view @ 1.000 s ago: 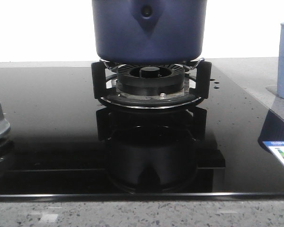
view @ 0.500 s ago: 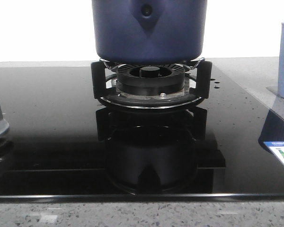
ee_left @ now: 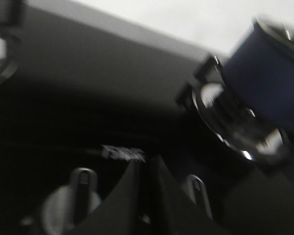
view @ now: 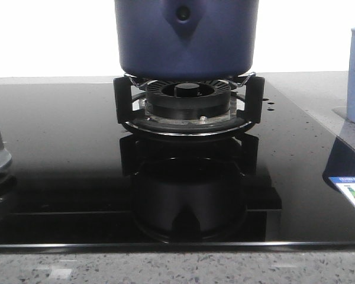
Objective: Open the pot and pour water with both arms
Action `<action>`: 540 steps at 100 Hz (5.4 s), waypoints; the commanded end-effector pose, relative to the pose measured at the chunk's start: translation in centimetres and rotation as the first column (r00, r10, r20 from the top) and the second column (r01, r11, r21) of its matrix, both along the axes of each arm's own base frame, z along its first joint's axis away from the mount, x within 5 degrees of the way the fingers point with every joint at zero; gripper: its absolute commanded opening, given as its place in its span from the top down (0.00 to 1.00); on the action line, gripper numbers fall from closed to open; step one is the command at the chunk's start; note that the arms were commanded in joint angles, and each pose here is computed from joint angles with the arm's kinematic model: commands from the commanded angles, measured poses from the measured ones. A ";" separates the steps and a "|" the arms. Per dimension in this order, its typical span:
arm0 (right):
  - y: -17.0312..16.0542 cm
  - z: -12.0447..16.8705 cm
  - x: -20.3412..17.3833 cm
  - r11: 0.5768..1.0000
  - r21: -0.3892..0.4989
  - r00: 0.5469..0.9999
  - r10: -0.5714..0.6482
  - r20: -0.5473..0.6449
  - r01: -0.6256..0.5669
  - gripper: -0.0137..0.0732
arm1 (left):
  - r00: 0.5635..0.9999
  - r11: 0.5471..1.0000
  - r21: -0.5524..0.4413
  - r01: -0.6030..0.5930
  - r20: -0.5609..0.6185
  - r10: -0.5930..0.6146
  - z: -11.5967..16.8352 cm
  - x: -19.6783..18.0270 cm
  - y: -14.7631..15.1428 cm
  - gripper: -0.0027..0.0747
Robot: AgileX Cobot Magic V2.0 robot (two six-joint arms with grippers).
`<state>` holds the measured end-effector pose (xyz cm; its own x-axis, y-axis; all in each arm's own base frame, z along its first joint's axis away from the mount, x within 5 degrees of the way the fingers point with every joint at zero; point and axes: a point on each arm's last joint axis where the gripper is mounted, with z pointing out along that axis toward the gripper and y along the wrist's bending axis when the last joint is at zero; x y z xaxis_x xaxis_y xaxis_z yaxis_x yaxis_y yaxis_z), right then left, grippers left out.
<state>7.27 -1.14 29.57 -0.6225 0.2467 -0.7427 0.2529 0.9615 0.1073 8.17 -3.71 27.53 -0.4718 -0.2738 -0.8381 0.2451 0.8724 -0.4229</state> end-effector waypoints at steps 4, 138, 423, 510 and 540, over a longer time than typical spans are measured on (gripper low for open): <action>0.6 1.9 0.4 0.997 0.002 0.996 0.080 0.033 -0.080 0.93 | 0.975 0.975 -0.046 0.218 0.062 -0.215 3.3 1.7 -2.0 0.97; 1.3 4.4 1.7 0.969 -0.128 0.924 0.240 0.297 -0.210 0.28 | 0.514 0.634 0.337 0.695 0.383 -0.767 12.1 22.7 -13.8 0.26; 1.8 0.3 8.6 0.951 -0.249 0.785 0.295 0.545 -0.185 0.09 | 0.432 0.711 0.361 0.603 0.602 -0.671 22.2 13.8 -9.9 0.60; 2.0 -5.3 15.5 0.954 -0.256 0.741 0.282 0.609 -0.153 0.09 | 0.428 0.706 0.361 0.610 0.600 -0.676 22.2 13.7 -10.0 0.60; 1.7 -7.1 17.0 0.969 -0.222 0.742 0.224 0.632 -0.104 0.21 | 0.417 0.693 0.361 0.624 0.596 -0.686 22.1 13.6 -10.0 0.60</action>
